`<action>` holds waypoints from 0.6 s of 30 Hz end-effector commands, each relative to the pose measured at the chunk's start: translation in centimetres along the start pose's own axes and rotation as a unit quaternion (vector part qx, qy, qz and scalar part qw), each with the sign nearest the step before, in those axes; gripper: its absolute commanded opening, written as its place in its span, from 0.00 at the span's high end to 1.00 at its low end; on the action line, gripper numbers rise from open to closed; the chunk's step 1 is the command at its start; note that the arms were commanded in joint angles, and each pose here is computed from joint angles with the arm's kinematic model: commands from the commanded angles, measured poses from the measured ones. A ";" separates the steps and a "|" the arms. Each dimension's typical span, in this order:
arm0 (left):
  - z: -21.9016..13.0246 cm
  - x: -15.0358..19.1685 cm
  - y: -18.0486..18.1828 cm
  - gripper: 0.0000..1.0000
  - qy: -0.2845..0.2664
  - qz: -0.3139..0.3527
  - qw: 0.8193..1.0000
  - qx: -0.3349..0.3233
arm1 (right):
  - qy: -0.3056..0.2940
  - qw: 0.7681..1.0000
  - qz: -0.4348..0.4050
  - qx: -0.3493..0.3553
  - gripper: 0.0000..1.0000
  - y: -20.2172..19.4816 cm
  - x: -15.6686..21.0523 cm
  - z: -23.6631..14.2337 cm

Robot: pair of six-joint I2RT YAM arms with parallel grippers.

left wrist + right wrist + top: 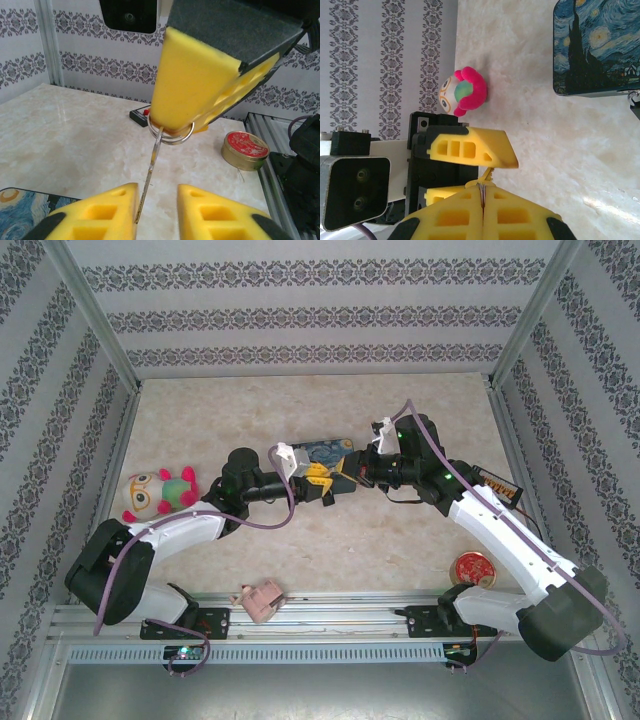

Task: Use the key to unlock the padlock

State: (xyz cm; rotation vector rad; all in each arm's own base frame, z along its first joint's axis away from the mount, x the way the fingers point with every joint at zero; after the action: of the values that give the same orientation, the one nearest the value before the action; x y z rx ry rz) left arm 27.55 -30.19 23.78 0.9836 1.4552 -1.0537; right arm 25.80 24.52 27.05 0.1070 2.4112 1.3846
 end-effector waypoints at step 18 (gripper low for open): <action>0.8 -1.3 -0.3 0.97 -0.008 0.004 1.000 0.018 | -0.005 1.000 0.002 -0.017 1.00 0.5 -0.1 -0.2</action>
State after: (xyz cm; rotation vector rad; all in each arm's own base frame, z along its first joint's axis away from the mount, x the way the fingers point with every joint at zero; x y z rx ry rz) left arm 27.91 -30.48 23.83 0.9864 1.4586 -1.0590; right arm 25.89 24.66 27.26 0.1164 2.4007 1.4044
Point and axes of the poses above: each hand's point on the last joint's axis, 136 mm out from that joint toward the fingers, its own z axis out along the fingers, its own y axis along the line the jaws close on, x = y × z, the point moved 1 cm from there along -z, back along the fingers, and after that the axes turned 2 degrees about -z, right-handed, at the moved point
